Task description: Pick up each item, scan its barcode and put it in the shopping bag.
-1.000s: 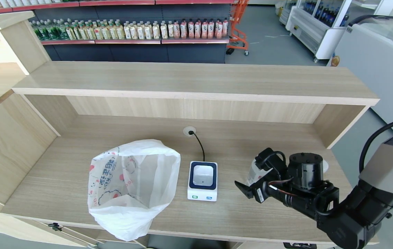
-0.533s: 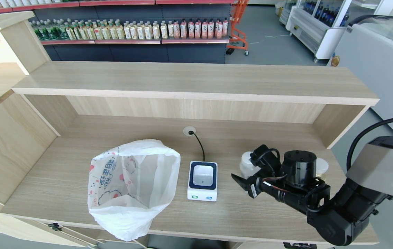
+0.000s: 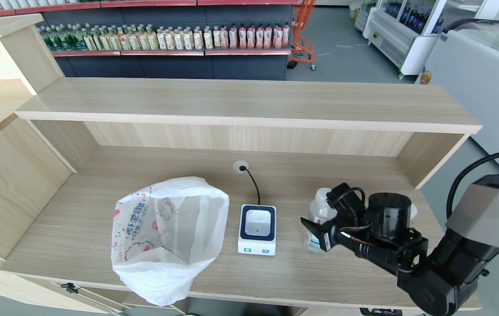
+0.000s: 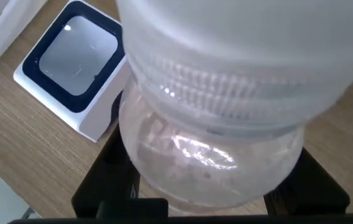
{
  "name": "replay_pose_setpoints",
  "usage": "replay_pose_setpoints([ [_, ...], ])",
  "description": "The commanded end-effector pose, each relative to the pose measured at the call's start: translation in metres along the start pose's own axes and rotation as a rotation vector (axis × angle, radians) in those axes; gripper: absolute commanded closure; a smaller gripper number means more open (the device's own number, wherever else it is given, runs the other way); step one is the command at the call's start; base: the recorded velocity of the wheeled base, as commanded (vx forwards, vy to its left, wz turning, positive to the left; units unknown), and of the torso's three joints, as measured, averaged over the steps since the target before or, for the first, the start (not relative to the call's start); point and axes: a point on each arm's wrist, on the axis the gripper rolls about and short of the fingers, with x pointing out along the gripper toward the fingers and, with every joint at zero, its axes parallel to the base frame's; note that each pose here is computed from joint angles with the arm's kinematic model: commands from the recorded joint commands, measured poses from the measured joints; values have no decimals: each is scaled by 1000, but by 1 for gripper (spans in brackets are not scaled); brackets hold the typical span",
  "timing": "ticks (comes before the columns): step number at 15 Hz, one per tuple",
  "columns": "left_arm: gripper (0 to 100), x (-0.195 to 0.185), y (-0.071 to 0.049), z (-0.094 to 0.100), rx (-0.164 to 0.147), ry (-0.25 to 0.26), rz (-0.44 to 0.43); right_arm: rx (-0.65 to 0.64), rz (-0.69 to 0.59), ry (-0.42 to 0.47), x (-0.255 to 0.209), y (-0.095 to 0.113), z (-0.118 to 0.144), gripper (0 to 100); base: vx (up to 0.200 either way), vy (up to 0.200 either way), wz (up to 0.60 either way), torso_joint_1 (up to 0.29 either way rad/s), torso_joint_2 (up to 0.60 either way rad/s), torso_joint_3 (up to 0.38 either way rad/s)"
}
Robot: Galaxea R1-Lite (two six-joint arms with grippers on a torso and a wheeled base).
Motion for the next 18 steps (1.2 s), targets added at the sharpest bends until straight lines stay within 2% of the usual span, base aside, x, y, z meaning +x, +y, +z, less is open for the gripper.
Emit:
replay_pose_setpoints([
  [1, 0, 0, 0, 0, -1, -1, 0, 21, -4, -23, -8, -1, 6, 100, 0, 0, 0, 0, 0, 0],
  [3, 0, 0, 0, 0, -1, -1, 0, 81, -12, -48, -20, -5, 14, 100, 0, 0, 0, 0, 0, 0],
  [5, 0, 0, 0, 0, -1, -1, 0, 150, 59, -139, -36, -12, 39, 100, 0, 0, 0, 0, 0, 0],
  [7, 0, 0, 0, 0, -1, -1, 0, 168, 201, -215, -68, -28, 66, 100, 0, 0, 0, 0, 0, 0],
  [10, 0, 0, 0, 0, -1, -1, 0, 181, 413, -289, -110, -56, 89, 100, 0, 0, 0, 0, 0, 0],
  [13, 0, 0, 0, 0, -1, -1, 0, 208, 565, -315, -143, -73, 100, 100, 0, 0, 0, 0, 0, 0],
  [17, 0, 0, 0, 0, -1, -1, 0, 187, 673, -304, -159, -67, 100, 100, 0, 0, 0, 0, 0, 0],
  [18, 0, 0, 0, 0, -1, -1, 0, 213, 733, -271, -162, -62, 99, 100, 0, 0, 0, 0, 0, 0],
])
